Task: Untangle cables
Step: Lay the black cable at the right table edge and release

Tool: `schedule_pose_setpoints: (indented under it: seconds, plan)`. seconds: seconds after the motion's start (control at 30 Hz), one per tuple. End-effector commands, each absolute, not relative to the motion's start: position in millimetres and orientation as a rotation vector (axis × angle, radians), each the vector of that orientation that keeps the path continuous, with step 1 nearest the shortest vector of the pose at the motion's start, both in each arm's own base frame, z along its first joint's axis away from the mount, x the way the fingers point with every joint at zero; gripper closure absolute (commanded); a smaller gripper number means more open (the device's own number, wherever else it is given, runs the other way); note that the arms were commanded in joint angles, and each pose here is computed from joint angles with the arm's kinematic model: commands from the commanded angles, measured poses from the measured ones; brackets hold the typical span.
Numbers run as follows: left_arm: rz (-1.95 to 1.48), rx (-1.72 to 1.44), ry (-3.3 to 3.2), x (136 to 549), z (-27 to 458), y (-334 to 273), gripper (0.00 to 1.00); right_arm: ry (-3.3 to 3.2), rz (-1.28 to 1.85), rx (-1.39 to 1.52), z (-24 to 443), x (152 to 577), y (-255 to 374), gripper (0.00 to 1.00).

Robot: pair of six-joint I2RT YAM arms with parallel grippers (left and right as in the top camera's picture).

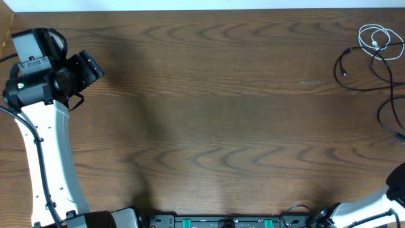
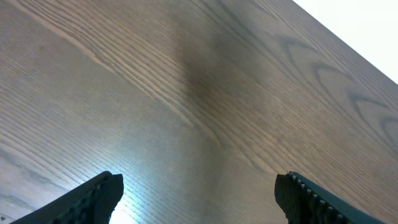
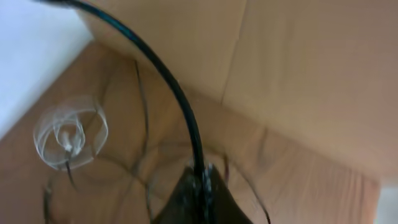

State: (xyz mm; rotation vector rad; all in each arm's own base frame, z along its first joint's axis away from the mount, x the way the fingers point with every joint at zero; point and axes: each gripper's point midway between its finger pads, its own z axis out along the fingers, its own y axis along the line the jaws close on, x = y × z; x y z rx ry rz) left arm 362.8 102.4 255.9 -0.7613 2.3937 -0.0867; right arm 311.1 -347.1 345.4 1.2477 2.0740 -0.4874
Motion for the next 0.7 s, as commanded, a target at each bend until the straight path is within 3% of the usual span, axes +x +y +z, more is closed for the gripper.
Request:
schedule_pose_setpoints:
  seconds: [0.0,0.2,0.53,0.57,0.67]
  plan:
    - [-0.102,-0.765,2.383,365.4,258.9,101.4,0.17,2.134,-0.343,1.328,324.7,315.7,-322.2,0.99]
    - [-0.102,-0.765,2.384,365.5,258.8,101.4,0.17,2.351,-0.191,1.409,257.1,321.7,-308.7,0.99]
    - [-0.101,-0.766,2.393,366.2,255.9,101.7,0.17,2.394,-0.161,1.533,152.4,355.9,-358.9,0.98]
    - [-0.1,-0.764,2.397,366.2,254.8,101.7,0.17,2.381,-0.162,1.537,148.3,357.2,-364.9,0.94]
    - [-0.1,-0.766,2.403,366.5,253.0,101.8,0.17,2.337,-0.13,1.526,147.6,363.5,-374.9,0.45]
